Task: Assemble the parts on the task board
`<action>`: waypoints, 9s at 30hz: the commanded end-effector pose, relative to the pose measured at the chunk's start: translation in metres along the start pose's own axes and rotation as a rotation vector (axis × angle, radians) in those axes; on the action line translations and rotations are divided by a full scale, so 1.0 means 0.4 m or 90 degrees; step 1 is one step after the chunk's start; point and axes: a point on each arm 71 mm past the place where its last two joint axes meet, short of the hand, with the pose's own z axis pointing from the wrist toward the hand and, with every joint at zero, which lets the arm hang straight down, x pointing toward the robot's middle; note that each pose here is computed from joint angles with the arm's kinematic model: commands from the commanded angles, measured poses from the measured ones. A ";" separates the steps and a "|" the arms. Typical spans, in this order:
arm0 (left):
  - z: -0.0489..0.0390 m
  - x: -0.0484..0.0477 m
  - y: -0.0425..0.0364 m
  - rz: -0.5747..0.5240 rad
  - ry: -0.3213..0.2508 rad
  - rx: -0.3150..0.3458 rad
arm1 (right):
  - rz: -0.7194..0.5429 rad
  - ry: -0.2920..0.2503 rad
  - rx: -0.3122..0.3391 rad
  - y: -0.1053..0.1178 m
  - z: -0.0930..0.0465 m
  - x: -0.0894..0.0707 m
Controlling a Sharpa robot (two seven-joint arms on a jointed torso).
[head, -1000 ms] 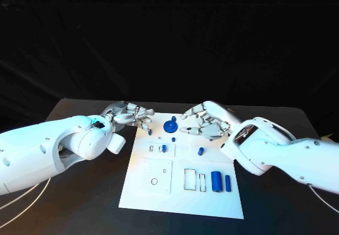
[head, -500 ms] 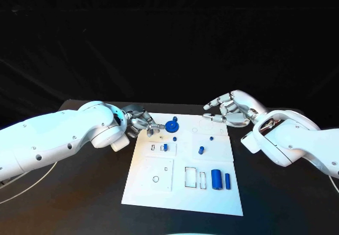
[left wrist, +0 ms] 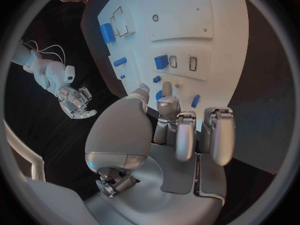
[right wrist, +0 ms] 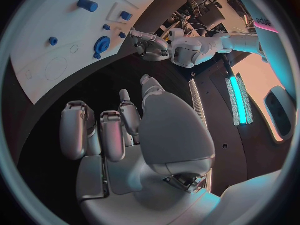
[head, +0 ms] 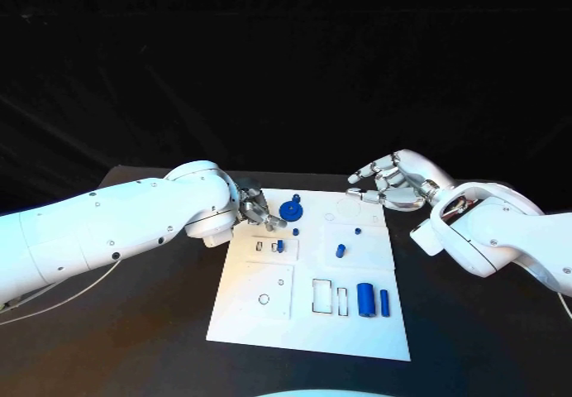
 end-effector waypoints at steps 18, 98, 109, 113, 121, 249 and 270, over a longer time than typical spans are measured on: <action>0.035 0.033 -0.050 0.098 0.061 -0.045 | -0.016 0.014 0.014 -0.004 0.002 0.006; 0.053 0.058 -0.050 0.135 0.121 -0.058 | -0.021 0.029 0.026 -0.013 0.006 0.019; 0.055 0.060 -0.050 0.136 0.126 -0.059 | -0.020 0.031 0.026 -0.013 0.006 0.022; 0.055 0.060 -0.050 0.128 0.125 -0.058 | -0.020 0.032 0.026 -0.014 0.006 0.022; 0.054 0.059 -0.044 0.089 0.129 -0.055 | -0.020 0.032 0.028 -0.017 0.006 0.023; 0.034 0.095 0.029 0.062 0.033 -0.063 | -0.019 0.039 0.041 -0.036 -0.003 0.029; 0.035 0.088 0.038 0.051 0.028 -0.069 | -0.019 0.039 0.044 -0.039 -0.004 0.028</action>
